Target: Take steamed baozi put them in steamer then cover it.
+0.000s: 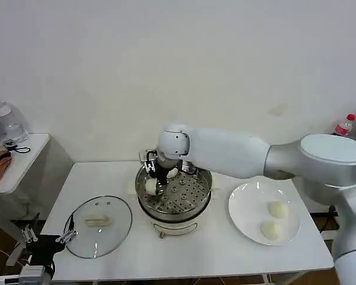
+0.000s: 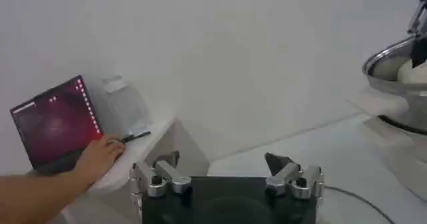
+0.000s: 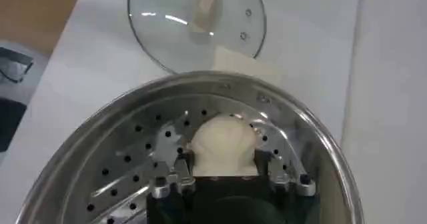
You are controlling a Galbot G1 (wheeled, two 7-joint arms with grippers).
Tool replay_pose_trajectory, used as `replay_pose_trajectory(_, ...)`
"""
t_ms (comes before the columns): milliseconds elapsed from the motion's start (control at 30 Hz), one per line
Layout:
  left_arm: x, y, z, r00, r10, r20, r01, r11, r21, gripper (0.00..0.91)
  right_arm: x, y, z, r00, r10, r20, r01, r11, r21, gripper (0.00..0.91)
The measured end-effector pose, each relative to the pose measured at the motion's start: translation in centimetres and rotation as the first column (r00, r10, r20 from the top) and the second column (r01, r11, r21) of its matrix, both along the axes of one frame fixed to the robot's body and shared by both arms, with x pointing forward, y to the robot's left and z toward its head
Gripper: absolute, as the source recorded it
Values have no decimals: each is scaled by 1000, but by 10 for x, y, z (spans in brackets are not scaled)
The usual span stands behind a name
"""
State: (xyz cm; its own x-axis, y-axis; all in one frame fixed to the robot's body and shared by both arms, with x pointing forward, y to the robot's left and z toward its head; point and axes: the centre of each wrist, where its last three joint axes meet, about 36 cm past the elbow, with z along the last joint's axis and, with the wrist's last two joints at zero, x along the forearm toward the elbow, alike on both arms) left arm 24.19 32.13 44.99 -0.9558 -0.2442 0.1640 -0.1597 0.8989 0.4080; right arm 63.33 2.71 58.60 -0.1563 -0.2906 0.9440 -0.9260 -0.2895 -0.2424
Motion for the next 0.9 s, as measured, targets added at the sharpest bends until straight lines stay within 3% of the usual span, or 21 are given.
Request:
replay_pose_trajectory(67, 0, 0, 0, 1000, 0, 0, 0, 1000, 0, 907, 0, 1, -2, 1000, 1, -3, -1, 1000, -3, 615)
replay_pose_trajectory(167, 0, 0, 0, 1000, 1, -1, -1, 1000, -1, 907, -1, 2, -4, 1000, 2, -1, -2, 1000, -8, 907)
replay_pose_trajectory(333, -1, -1, 0, 1000, 1, 1, -1, 1000, -2, 907, 0, 1, -1, 1000, -1, 5, 1, 1000, -9, 907)
replay_pose_trajectory(500, -2, -1, 1, 1000, 1, -1, -1, 1000, -1, 907, 0, -7, 14, 1000, -4, 19, 4, 1000, 3, 907)
replay_pose_trajectory(700, -1, -1, 2, 1000, -4, 2, 4, 1000, 0, 907, -2, -40, 50, 998, 5, 64, -5, 1000, 0, 907)
replay_pose_trajectory(900, 0, -6, 5, 1000, -22, 3, 22, 1000, -2, 907, -5, -103, 91, 994, 3, 114, -3, 1000, -8, 907)
